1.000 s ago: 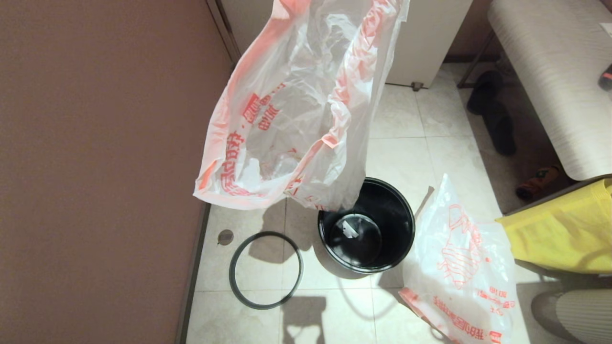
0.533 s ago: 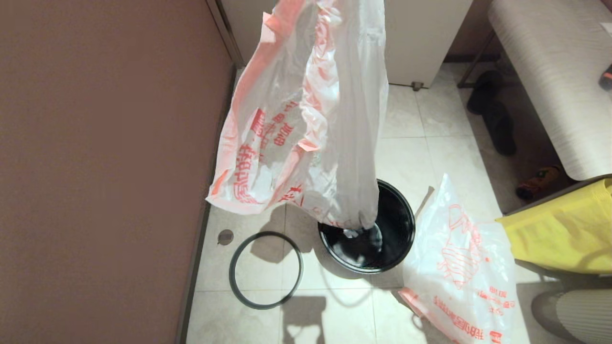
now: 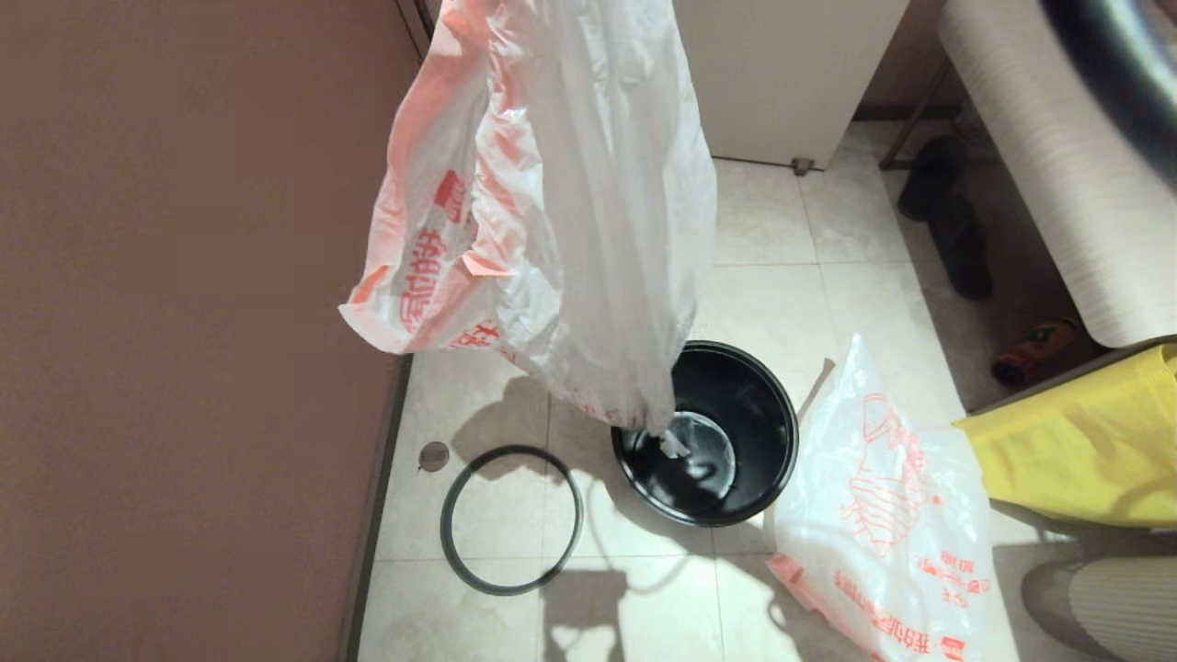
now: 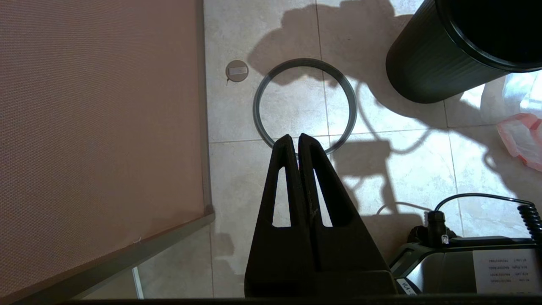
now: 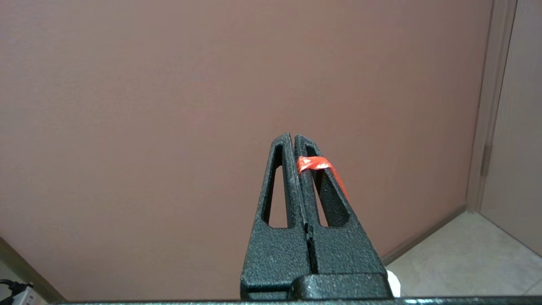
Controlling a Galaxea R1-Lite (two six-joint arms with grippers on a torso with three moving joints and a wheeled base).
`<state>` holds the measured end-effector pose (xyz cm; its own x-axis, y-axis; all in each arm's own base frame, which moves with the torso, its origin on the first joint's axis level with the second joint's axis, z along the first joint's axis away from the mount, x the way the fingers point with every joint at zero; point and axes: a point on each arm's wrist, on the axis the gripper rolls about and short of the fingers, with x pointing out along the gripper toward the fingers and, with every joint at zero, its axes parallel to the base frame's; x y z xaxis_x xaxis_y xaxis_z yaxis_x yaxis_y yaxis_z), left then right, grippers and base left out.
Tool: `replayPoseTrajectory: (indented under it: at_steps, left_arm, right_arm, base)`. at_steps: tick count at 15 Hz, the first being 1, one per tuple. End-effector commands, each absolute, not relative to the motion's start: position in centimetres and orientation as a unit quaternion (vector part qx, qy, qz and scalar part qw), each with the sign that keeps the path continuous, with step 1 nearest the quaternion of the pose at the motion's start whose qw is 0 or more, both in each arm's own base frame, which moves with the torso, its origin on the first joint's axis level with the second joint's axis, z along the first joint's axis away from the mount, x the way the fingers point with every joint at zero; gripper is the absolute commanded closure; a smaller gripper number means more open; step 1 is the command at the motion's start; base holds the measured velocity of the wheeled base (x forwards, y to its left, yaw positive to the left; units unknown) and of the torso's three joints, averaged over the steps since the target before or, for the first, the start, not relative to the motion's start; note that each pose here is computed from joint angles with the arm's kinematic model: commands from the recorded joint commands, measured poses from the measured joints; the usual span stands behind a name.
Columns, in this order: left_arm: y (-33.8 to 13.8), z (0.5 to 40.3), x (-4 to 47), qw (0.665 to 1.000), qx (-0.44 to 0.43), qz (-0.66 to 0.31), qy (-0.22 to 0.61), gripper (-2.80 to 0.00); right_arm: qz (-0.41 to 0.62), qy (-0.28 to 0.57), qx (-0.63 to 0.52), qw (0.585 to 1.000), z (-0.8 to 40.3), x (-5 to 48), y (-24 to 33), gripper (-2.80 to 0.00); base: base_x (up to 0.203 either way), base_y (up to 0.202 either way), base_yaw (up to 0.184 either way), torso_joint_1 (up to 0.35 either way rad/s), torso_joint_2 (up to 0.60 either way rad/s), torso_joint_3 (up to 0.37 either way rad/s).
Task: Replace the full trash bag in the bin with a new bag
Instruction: Place the trash bag on the floor
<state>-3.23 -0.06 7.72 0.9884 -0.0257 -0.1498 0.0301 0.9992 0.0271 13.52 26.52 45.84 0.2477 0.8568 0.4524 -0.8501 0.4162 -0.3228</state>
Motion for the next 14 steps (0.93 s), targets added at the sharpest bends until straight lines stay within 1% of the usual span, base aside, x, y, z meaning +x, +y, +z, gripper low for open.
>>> replayPoseTrajectory:
  at_steps: [1,3,8,11,13,14]
  left_arm:
    - [-0.1,7.7,-3.2,0.997,0.015,-0.014,0.076,0.0]
    - [-0.1,7.7,-3.2,0.997,0.015,-0.014,0.076,0.0]
    - [-0.1,7.7,-3.2,0.997,0.014,-0.014,0.075,0.0]
    - [-0.1,7.7,-3.2,0.997,0.015,-0.014,0.076,0.0]
    - [-0.1,7.7,-3.2,0.997,0.014,-0.014,0.076,0.0]
    - [-0.1,7.7,-3.2,0.997,0.014,-0.014,0.076,0.0]
  right_arm:
    - [0.55,-0.289,-0.005,0.784,45.6,13.1,27.1,0.0]
    - [0.564,-0.281,-0.004,0.776,45.1,12.6,28.3,0.0]
    - [0.575,-0.243,-0.026,0.78,42.3,14.1,31.5,0.0]
    - [0.561,-0.194,-0.057,0.803,38.4,18.6,34.1,0.0]
    - [0.556,-0.144,-0.082,0.815,33.9,23.6,35.7,0.0]
    - [0.564,-0.122,-0.092,0.812,31.6,26.0,36.1,0.0]
  base:
    - [0.0,0.0,0.0,0.0,0.0,0.0]
    - [0.0,0.0,0.0,0.0,0.0,0.0]
    - [0.0,0.0,0.0,0.0,0.0,0.0]
    - [0.0,0.0,0.0,0.0,0.0,0.0]
    - [0.0,0.0,0.0,0.0,0.0,0.0]
    - [0.0,0.0,0.0,0.0,0.0,0.0]
